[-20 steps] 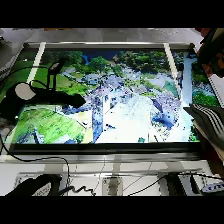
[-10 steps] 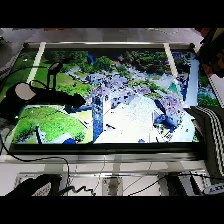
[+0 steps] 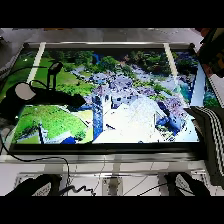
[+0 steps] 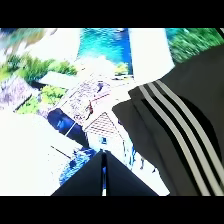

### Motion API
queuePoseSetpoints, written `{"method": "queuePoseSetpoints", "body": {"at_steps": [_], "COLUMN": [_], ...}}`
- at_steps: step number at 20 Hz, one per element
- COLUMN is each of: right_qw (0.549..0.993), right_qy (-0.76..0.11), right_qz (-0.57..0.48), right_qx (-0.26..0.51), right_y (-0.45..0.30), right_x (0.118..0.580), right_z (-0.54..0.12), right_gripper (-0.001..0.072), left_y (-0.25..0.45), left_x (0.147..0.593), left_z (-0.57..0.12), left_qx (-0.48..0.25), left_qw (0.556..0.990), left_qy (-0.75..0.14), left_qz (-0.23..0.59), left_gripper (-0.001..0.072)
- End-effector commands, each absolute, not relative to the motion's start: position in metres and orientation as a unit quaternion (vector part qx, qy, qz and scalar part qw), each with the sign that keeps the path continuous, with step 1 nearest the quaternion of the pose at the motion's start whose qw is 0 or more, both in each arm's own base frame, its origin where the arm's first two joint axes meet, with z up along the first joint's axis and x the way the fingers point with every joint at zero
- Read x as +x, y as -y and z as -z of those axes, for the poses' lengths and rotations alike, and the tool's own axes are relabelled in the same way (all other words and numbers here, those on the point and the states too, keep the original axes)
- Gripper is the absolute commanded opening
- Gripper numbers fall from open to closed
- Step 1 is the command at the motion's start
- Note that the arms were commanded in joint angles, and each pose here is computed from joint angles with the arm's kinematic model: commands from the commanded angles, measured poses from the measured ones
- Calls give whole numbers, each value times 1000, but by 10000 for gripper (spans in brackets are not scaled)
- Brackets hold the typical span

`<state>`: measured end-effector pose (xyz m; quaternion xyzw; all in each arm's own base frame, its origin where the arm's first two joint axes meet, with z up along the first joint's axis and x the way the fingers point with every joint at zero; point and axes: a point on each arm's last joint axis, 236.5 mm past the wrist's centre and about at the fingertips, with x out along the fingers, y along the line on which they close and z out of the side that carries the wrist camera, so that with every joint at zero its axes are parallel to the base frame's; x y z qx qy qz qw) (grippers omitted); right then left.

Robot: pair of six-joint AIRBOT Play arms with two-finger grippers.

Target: Fold the clothes and pants, and hang the long-sleeved shirts on hangers.

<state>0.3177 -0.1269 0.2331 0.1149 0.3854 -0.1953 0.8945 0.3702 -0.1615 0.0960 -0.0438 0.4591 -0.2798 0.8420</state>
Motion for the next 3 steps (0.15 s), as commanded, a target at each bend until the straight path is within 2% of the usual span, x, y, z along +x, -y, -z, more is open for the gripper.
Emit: {"method": "queuePoseSetpoints", "body": {"at_steps": [1,3], "right_qw": [905,905], "right_qy": [-402,-415], "right_qz": [140,96], "right_qx": [-23,-12], "right_y": [84,55], "right_x": [349,359], "right_z": [-228,-216], "right_gripper": [25,26], "left_y": [162,162], "left_x": [370,370], "left_z": [-96,-96], "left_qx": [-44,-44], "left_qw": [842,842], "left_qy": [-459,-459], "left_qz": [280,280], "left_gripper": [691,692]}}
